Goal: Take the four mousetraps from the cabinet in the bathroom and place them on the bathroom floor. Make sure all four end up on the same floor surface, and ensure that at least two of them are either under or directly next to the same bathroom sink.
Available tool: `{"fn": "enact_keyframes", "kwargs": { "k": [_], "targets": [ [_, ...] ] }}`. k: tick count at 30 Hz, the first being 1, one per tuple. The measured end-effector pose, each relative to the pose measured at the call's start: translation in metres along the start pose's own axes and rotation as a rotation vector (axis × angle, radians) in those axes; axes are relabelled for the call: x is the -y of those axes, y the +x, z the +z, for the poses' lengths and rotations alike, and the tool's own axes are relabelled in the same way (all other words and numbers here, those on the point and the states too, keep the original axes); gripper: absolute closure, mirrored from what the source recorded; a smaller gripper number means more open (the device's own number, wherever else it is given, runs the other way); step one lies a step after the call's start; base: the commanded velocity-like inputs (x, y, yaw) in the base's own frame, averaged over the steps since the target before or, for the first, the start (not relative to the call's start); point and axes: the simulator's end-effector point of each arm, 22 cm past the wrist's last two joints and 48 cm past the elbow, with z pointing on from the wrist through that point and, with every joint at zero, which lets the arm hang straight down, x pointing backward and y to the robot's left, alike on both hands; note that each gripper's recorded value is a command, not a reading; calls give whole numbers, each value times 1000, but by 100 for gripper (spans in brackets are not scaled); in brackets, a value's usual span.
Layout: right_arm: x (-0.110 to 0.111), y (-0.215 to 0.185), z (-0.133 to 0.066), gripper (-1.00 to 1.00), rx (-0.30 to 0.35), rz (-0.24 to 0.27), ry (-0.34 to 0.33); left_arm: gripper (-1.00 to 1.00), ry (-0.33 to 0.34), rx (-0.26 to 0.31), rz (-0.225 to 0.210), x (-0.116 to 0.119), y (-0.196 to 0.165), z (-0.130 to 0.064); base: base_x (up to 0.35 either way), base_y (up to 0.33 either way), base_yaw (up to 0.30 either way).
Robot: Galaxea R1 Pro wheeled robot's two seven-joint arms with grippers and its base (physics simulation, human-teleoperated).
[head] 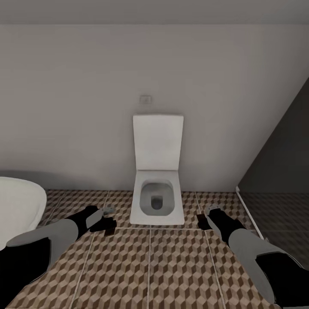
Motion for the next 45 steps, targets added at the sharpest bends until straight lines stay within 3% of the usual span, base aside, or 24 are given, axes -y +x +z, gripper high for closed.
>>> {"fn": "enact_keyframes", "kwargs": {
  "k": [45],
  "targets": [
    [-22, 35, 77, 100, 2, 0, -6, 100, 5, 4, 0, -4, 26, 82, 0, 0, 0]
  ]
}}
